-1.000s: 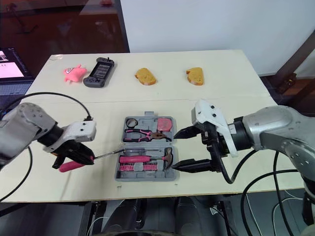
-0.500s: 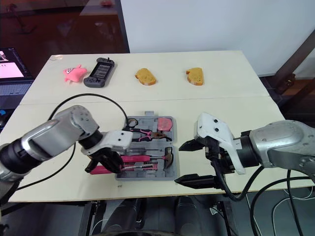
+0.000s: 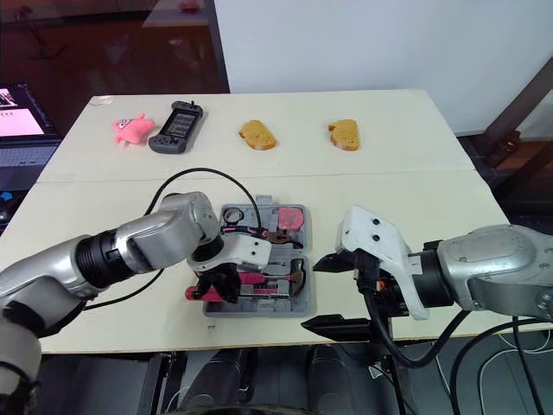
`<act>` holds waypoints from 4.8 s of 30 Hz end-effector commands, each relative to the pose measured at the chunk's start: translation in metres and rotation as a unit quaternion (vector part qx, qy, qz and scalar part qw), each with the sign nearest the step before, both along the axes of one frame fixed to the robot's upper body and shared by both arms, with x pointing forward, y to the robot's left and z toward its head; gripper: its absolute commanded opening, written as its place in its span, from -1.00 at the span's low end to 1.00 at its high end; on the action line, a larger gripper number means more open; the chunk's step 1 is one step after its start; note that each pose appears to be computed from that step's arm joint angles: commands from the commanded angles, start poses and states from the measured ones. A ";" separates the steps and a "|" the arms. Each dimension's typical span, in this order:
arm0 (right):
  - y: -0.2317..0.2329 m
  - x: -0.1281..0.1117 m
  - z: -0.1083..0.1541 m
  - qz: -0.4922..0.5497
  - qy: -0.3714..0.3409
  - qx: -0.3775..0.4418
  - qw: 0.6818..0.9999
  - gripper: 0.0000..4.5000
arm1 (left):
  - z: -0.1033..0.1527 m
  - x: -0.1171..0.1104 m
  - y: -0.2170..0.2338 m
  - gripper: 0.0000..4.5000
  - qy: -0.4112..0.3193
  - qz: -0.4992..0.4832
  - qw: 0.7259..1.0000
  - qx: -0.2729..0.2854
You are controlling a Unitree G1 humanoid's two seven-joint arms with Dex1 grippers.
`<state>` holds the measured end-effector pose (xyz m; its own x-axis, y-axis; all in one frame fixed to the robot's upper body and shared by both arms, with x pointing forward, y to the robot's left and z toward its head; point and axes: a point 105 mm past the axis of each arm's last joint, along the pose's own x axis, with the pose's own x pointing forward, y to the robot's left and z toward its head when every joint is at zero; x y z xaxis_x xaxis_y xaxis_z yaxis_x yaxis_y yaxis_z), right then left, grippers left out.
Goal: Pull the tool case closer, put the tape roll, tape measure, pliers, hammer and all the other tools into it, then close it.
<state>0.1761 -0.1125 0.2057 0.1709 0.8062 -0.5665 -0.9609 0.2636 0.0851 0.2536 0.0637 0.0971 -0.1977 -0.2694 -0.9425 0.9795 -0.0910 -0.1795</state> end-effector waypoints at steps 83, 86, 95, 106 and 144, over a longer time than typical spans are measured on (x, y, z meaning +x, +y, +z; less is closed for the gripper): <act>-0.016 0.004 -0.019 -0.026 -0.003 -0.045 0.999 1.00 | -0.017 -0.005 -0.045 -0.83 -0.047 0.029 0.998 0.011; -0.016 0.004 -0.019 -0.026 -0.004 -0.044 0.999 1.00 | -0.020 -0.006 -0.047 -0.83 -0.048 0.024 0.998 0.016; -0.014 0.005 -0.019 -0.025 -0.006 -0.042 0.999 1.00 | -0.022 -0.008 -0.050 -0.83 -0.050 0.011 0.998 0.024; -0.014 0.005 -0.020 -0.026 -0.008 -0.043 0.999 1.00 | -0.023 -0.010 -0.059 -0.83 -0.056 0.001 0.998 0.023; -0.015 0.011 -0.016 0.000 -0.018 -0.044 0.999 1.00 | 0.058 -0.004 -0.009 0.39 -0.104 0.048 0.939 -0.324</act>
